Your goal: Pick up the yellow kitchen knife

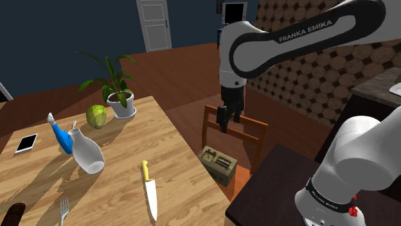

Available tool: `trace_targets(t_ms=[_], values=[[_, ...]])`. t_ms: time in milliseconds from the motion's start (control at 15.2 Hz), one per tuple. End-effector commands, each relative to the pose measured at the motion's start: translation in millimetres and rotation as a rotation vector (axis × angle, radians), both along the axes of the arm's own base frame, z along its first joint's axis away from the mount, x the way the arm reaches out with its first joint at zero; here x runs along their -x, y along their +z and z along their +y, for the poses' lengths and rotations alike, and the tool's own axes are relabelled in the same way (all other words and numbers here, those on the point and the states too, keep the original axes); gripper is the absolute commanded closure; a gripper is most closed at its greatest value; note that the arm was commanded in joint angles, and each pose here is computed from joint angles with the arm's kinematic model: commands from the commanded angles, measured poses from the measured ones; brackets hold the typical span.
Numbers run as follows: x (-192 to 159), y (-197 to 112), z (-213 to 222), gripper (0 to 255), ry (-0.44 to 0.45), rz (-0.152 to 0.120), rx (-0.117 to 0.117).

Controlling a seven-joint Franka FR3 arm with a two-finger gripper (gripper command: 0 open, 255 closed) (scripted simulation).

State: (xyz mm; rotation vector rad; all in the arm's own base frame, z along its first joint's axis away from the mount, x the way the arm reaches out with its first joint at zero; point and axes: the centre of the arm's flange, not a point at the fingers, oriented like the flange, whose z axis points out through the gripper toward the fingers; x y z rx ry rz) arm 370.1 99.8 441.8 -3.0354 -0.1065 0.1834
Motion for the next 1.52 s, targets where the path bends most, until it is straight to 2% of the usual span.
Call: trace_targets(t_ms=[0,1452], values=[[-12.6,-17.0,17.0,0,0.001,-0.013,0.003],[-157.4,-182.7,196.9,0,0.013,-0.129,0.047]])
